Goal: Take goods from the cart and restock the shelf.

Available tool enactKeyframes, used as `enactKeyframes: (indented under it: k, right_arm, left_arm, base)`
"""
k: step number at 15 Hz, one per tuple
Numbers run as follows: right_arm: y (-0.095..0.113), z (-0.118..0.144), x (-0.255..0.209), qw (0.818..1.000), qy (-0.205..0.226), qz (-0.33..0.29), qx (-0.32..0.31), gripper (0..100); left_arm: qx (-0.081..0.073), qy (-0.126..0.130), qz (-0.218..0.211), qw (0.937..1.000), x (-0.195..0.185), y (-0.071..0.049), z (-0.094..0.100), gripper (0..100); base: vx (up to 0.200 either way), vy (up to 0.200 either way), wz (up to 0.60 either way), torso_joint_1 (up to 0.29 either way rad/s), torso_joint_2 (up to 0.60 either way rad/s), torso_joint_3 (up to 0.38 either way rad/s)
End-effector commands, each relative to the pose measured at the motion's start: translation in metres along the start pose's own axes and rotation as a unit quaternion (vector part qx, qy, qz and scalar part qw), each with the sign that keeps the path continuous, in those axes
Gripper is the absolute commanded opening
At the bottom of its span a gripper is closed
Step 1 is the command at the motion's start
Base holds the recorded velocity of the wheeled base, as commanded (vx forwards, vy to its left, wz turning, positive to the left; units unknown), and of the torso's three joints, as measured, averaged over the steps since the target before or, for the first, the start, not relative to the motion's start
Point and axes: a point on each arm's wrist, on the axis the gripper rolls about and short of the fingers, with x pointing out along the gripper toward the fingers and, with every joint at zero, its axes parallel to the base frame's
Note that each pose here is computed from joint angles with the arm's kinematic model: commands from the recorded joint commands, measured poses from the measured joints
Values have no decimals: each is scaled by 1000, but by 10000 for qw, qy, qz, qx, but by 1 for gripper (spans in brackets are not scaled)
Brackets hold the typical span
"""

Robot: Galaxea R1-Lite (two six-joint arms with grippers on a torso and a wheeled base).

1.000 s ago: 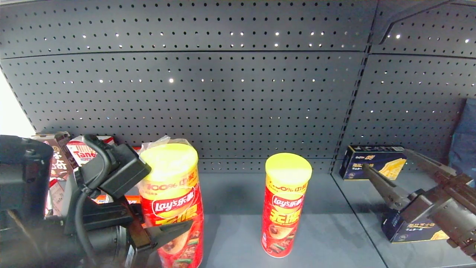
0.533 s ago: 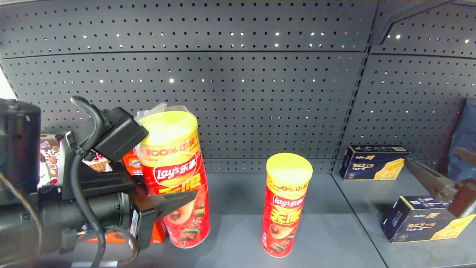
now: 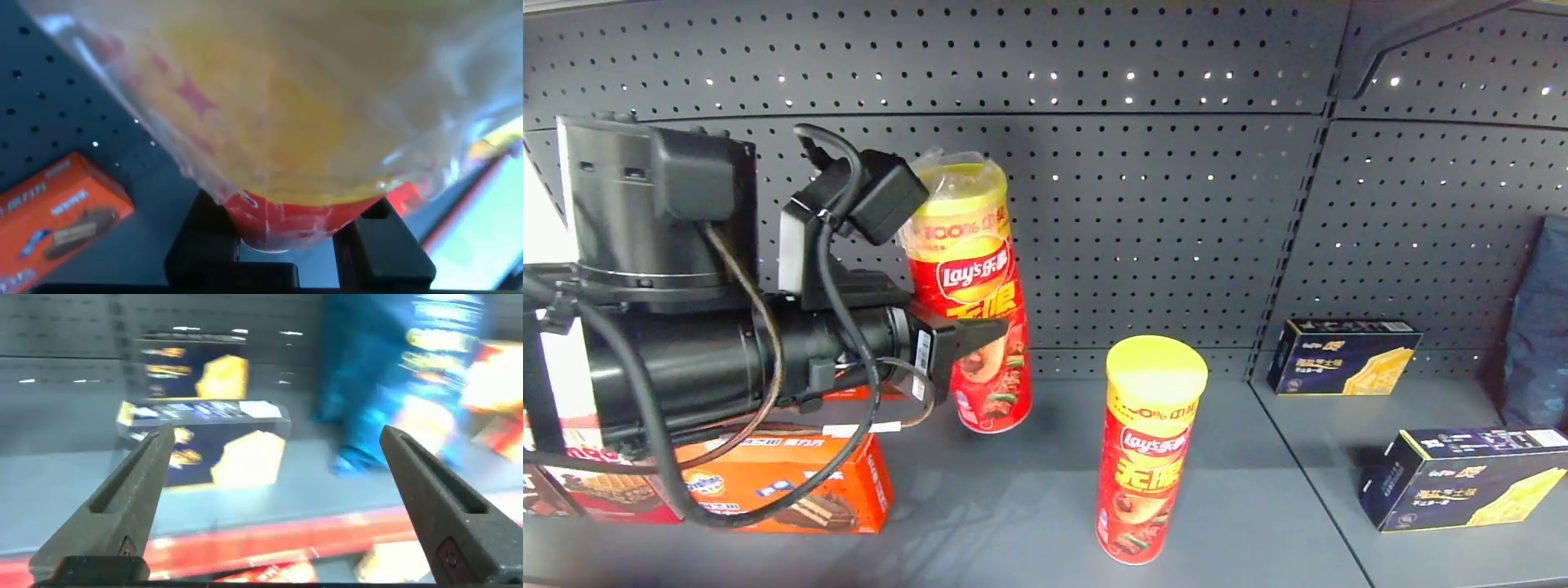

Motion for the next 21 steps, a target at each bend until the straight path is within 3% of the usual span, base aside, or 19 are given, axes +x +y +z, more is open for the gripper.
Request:
enactKeyframes:
  k: [1, 4, 6, 9, 11, 16, 18, 19, 20, 21]
  right_arm:
    - [-9, -24, -24, 9988, -354, -345, 9, 100]
    - [-5, -46, -21, 9990, -295, -343, 14, 100]
    - [-2, -56, -17, 9993, -204, -323, -40, 100]
    - [6, -80, -9, 9995, 118, -163, -247, 100]
    - [11, -97, -4, 9991, 210, -133, -345, 100]
    - [11, -97, -4, 9991, 191, -89, -360, 100]
    - [11, -97, -4, 9992, 191, -89, -352, 100]
    - [11, -97, -4, 9991, 192, -97, -352, 100]
    - [11, -97, -4, 9991, 192, -97, -360, 100]
    - [11, -97, -4, 9991, 192, -97, -360, 100]
  left_arm:
    - [-51, 219, -56, 9997, 17, 6, -8, 0]
    - [-92, 296, -95, 9995, 27, 12, -13, 0]
    - [-93, 174, -106, 9997, 38, 14, -15, 0]
    - [-111, 339, -357, 9987, 56, 15, -26, 0]
    - [-99, 247, -377, 9989, 73, 18, -25, 0]
    - [-152, 360, -731, 9966, 98, 25, -30, 0]
    - [94, 411, -755, 9963, 115, 29, -35, 0]
    - [308, 414, -652, 9965, 123, 40, -37, 0]
    - [423, 391, -634, 9963, 128, 43, -36, 0]
    - [446, 353, -623, 9964, 134, 45, -35, 0]
  base:
    - [0, 0, 0, 0, 0, 0]
    - [0, 0, 0, 0, 0, 0]
    - [0, 0, 0, 0, 0, 0]
    - [0, 0, 0, 0, 0, 0]
    - [0, 0, 0, 0, 0, 0]
    - [0, 0, 0, 0, 0, 0]
    - [0, 0, 0, 0, 0, 0]
    - [0, 0, 0, 0, 0, 0]
    - [0, 0, 0, 0, 0, 0]
    - [0, 0, 0, 0, 0, 0]
